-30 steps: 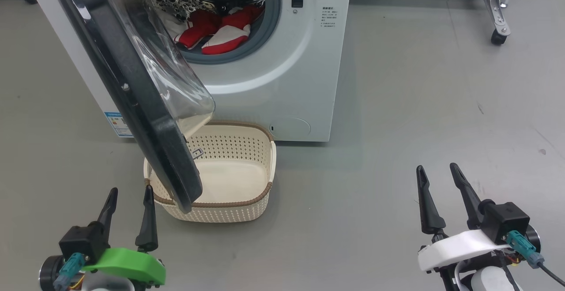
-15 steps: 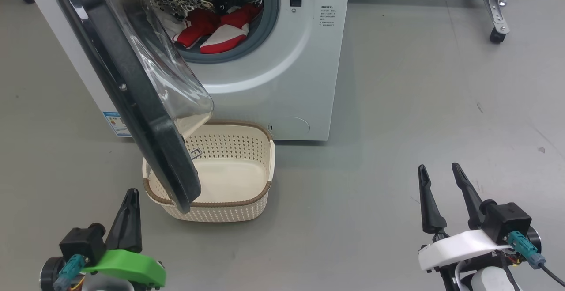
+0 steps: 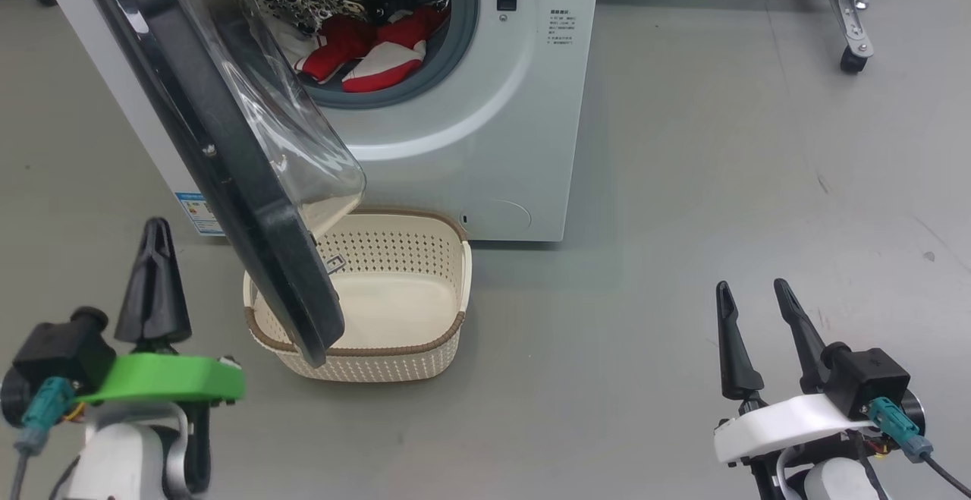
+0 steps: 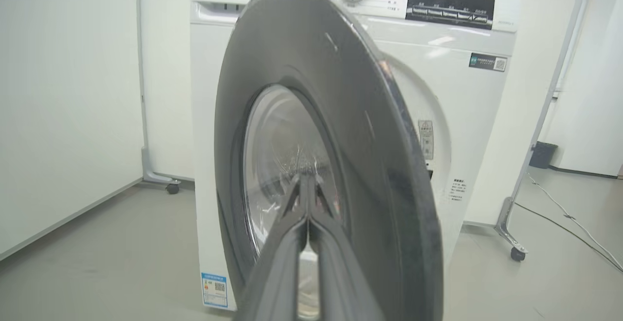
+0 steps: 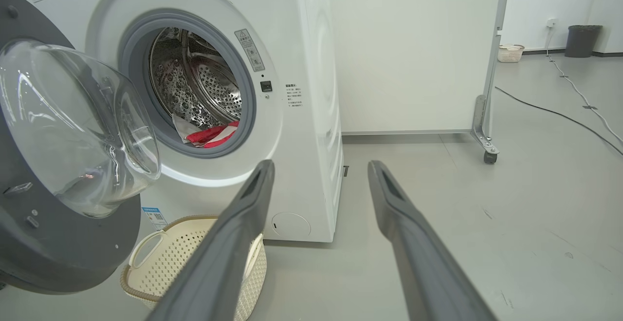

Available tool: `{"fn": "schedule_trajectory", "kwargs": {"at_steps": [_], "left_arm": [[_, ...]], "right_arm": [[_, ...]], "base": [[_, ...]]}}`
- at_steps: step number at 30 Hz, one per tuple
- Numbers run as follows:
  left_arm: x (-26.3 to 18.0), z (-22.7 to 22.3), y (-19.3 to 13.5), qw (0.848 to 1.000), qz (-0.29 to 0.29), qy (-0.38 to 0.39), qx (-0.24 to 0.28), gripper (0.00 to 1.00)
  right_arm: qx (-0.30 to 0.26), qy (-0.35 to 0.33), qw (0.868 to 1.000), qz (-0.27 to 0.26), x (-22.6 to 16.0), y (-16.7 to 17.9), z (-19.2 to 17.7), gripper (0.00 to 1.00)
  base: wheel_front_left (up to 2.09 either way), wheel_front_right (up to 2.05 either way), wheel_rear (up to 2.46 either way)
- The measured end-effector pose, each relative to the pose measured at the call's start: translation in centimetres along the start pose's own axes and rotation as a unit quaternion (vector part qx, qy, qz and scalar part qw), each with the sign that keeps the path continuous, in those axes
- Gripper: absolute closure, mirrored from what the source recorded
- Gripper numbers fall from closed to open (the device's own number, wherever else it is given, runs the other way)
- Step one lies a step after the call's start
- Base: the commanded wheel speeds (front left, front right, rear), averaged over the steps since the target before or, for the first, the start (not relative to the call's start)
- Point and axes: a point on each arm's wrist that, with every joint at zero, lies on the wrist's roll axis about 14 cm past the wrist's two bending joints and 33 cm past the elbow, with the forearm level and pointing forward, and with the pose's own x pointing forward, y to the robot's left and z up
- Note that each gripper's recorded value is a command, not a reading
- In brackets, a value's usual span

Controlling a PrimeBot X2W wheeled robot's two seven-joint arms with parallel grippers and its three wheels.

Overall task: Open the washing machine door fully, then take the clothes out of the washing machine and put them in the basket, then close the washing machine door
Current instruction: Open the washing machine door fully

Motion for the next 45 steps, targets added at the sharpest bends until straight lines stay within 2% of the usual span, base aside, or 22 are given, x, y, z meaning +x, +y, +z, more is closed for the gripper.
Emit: {"fn": "schedule_trajectory", "kwargs": {"at_steps": [7,12,18,30,34,45], "left_arm": [[2.7,6.0,-1.7,0.995,-0.030,-0.092,0.013,1.00],[4.2,11.7,-3.7,0.982,-0.062,-0.175,0.031,1.00],[4.6,14.8,-6.2,0.970,-0.099,-0.220,0.033,1.00],[4.6,11.7,-11.1,0.970,-0.175,-0.163,0.041,1.00],[4.0,8.7,-12.7,0.973,-0.201,-0.110,0.039,1.00],[1.7,0.7,-13.1,0.977,-0.211,0.022,0.026,1.00]], "right_arm": [[0.001,-0.005,1.000,-0.001,-0.1,0.0,0.2,0.00],[-0.002,-0.009,1.000,-0.002,-0.2,-0.1,0.5,0.00],[-0.002,-0.013,1.000,-0.003,-0.4,-0.2,0.7,0.00],[0.003,-0.017,1.000,-0.006,-0.8,-0.4,0.9,0.00],[0.001,-0.017,1.000,-0.005,-0.9,-0.4,0.9,0.00],[0.008,-0.014,1.000,-0.008,-1.1,-0.5,0.6,0.00]], "base": [[0.00,0.00,0.00],[0.00,0.00,0.00],[0.00,0.00,0.00],[0.00,0.00,0.00],[0.00,0.00,0.00],[0.00,0.00,0.00]]}}
